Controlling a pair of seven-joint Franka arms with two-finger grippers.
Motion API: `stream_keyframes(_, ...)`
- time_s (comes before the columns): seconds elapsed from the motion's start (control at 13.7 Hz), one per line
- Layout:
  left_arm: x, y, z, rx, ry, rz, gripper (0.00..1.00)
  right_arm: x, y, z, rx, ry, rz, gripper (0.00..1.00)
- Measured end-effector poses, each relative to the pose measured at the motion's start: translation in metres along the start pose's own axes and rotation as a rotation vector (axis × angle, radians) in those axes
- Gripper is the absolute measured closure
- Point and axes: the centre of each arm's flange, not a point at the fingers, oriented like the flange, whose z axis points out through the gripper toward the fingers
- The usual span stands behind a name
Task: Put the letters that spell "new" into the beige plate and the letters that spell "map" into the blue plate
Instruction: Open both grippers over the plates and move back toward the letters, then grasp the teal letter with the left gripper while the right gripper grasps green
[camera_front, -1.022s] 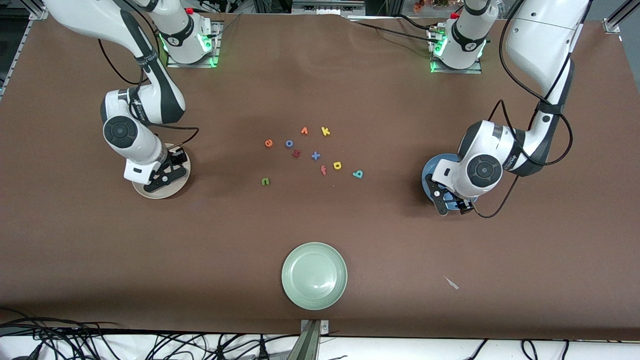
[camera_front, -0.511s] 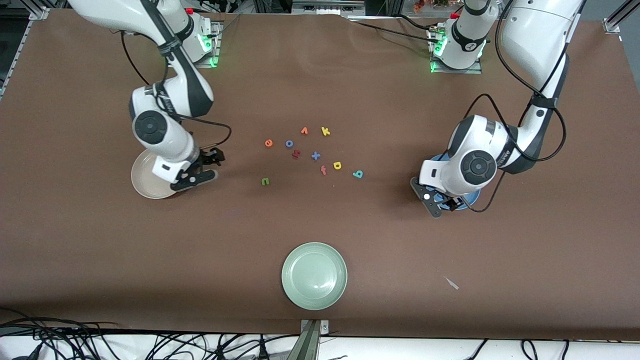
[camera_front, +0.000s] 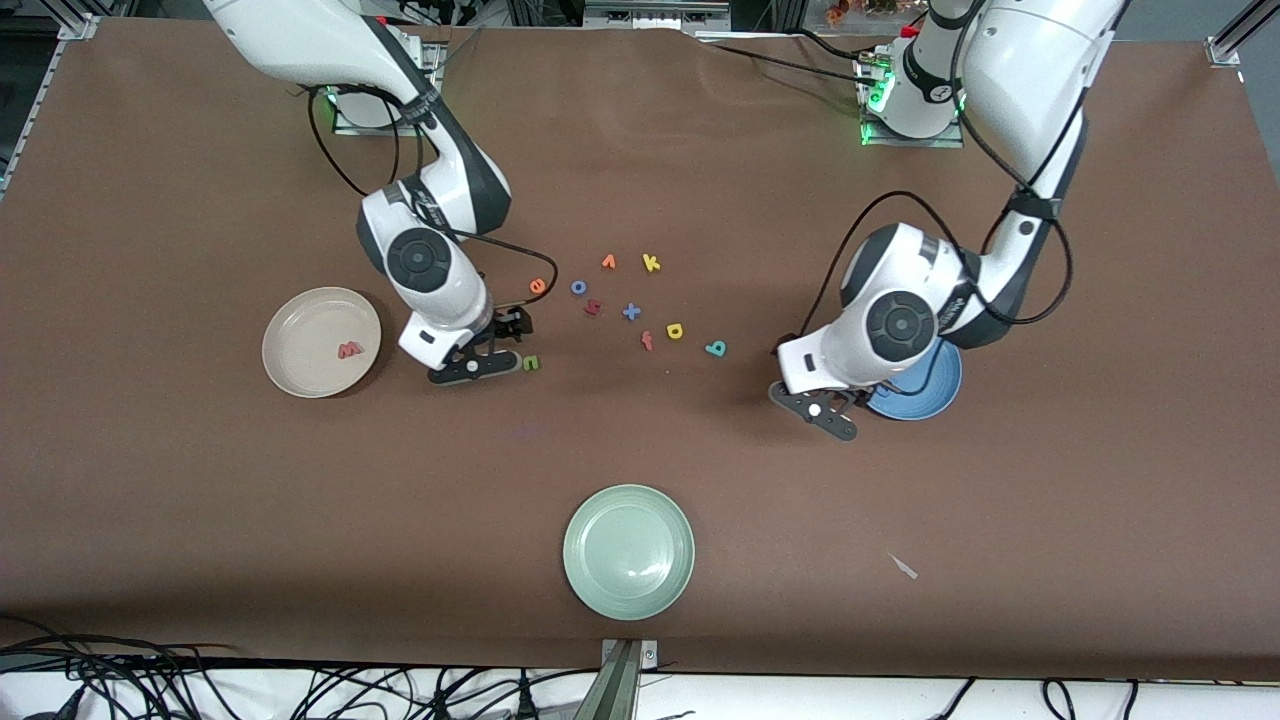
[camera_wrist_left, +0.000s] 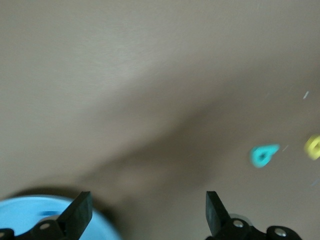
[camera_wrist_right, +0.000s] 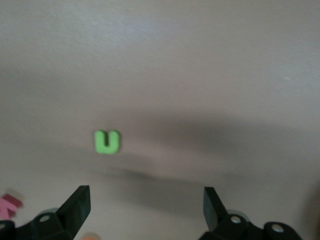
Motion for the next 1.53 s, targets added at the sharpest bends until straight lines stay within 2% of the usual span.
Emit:
stream_keyframes(0.29,0.006,0.071,0.033,-0.003,0.009,-0.288,0.00,0.022,-0.014,0.014,0.013,0.010,0.048,0.00)
stream_keyframes(0.51,0.004,0.099,0.056,0.001,-0.008,-0.487,0.00,0.025,-0.021,0.025,0.016,0.008,0.049,0.00)
stream_keyframes(0.8,0.004,0.091,0.067,0.010,-0.022,-0.563,0.00,0.021,-0.030,0.039,0.013,-0.007,0.043,0.01)
stream_keyframes(0.95,0.004,0.085,0.068,0.014,-0.027,-0.633,0.00,0.020,-0.031,0.044,0.011,-0.015,0.043,0.07)
stream_keyframes(1.02,0.004,0.087,0.069,0.015,-0.027,-0.686,0.00,0.020,-0.031,0.045,0.011,-0.017,0.043,0.07)
stream_keyframes(1.09,0.003,0.091,0.069,0.016,-0.027,-0.735,0.00,0.020,-0.031,0.045,0.011,-0.017,0.044,0.14)
stream_keyframes(1.17,0.003,0.094,0.070,0.017,-0.028,-0.783,0.00,0.020,-0.031,0.045,0.011,-0.017,0.044,0.14)
stream_keyframes(1.31,0.002,0.096,0.071,0.019,-0.028,-0.896,0.00,0.020,-0.031,0.045,0.011,-0.017,0.044,0.28)
stream_keyframes(1.39,0.002,0.096,0.072,0.020,-0.028,-0.965,0.00,0.020,-0.031,0.045,0.011,-0.017,0.044,0.29)
stream_keyframes(1.53,0.005,0.099,0.076,0.004,-0.014,-1.111,0.00,0.020,-0.030,0.046,0.010,-0.018,0.044,0.42)
